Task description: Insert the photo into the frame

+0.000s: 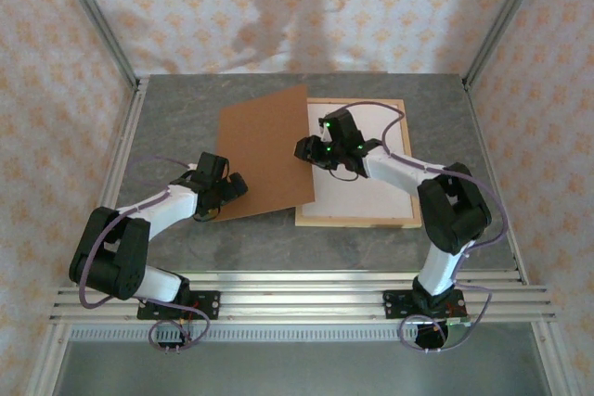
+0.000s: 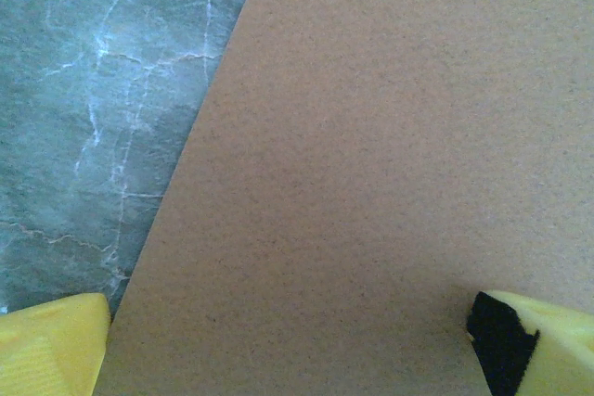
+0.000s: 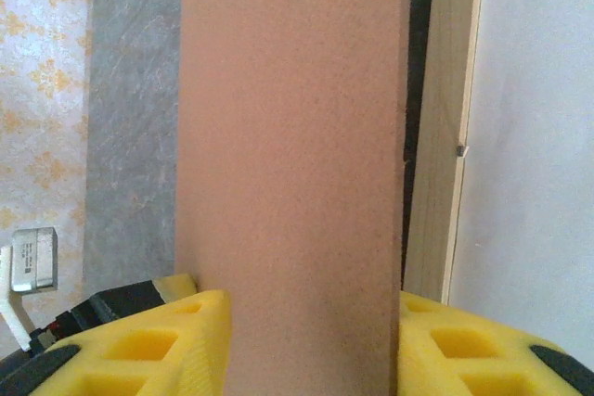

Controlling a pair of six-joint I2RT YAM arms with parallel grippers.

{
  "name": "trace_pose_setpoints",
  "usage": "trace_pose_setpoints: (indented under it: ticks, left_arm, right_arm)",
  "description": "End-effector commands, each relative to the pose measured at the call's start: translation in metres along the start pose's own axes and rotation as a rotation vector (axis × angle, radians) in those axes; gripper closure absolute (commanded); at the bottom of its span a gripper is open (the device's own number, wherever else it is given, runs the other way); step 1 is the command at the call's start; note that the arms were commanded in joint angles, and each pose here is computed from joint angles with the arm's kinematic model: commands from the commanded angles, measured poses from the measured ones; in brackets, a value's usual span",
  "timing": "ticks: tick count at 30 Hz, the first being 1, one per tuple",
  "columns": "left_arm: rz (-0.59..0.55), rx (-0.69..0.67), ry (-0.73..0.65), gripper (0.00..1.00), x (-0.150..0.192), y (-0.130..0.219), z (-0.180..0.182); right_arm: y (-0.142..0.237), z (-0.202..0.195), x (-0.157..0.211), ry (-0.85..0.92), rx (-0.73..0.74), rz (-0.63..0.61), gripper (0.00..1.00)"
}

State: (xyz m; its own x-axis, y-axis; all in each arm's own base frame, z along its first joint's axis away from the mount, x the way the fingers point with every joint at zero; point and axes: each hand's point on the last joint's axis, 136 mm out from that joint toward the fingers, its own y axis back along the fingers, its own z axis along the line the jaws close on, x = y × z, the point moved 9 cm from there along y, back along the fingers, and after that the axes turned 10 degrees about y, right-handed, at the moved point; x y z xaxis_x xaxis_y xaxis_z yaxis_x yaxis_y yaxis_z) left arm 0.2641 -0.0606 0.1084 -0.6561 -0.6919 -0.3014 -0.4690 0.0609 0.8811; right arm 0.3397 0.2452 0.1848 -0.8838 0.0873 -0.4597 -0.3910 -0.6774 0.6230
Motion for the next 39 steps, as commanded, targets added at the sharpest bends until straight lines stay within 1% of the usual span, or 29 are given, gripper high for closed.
trace_pose_setpoints:
  ticks: [1, 6, 8, 14, 26, 28, 30, 33, 34, 35, 39]
  left_arm:
    - [0.042, 0.007, -0.009, 0.02, 0.004, -0.004, -0.003]
    - [0.040, 0.007, -0.010, 0.02, 0.004, -0.003, -0.003]
    - [0.038, 0.007, -0.013, 0.02, 0.004, -0.003, -0.003]
    - [0.039, 0.005, -0.012, 0.02, 0.004, -0.003, -0.003]
    - [0.042, 0.008, -0.006, 0.02, 0.004, -0.004, -0.003]
    - [0.044, 0.008, -0.003, 0.02, 0.005, -0.005, -0.003]
    - [0.045, 0.006, -0.002, 0.02, 0.005, -0.005, -0.002]
    - [0.043, 0.009, 0.000, 0.02, 0.004, -0.004, -0.003]
    - [0.043, 0.009, -0.002, 0.02, 0.004, -0.004, -0.003]
    - [0.042, 0.013, -0.001, 0.02, 0.004, -0.002, -0.004]
    - [0.021, 0.025, -0.008, 0.02, -0.001, 0.007, -0.009]
  right_arm:
    - [-0.004, 0.031, 0.008, 0.010, -0.217, 0.076, 0.58]
    - [-0.004, 0.037, 0.007, 0.011, -0.277, 0.085, 0.58]
    - [-0.003, 0.041, 0.007, 0.021, -0.310, 0.095, 0.56]
    - [0.001, 0.045, 0.008, 0.048, -0.331, 0.107, 0.52]
    - [-0.004, 0.050, 0.007, 0.065, -0.358, 0.124, 0.59]
    - [-0.007, 0.050, 0.008, 0.066, -0.357, 0.130, 0.63]
    - [-0.008, 0.050, 0.008, 0.065, -0.357, 0.132, 0.70]
    - [-0.008, 0.050, 0.008, 0.065, -0.353, 0.132, 0.84]
    - [-0.007, 0.050, 0.007, 0.069, -0.353, 0.127, 0.91]
    - [-0.004, 0.051, 0.006, 0.075, -0.350, 0.120, 0.99]
    - [0.016, 0.053, -0.003, 0.101, -0.319, 0.085, 1.00]
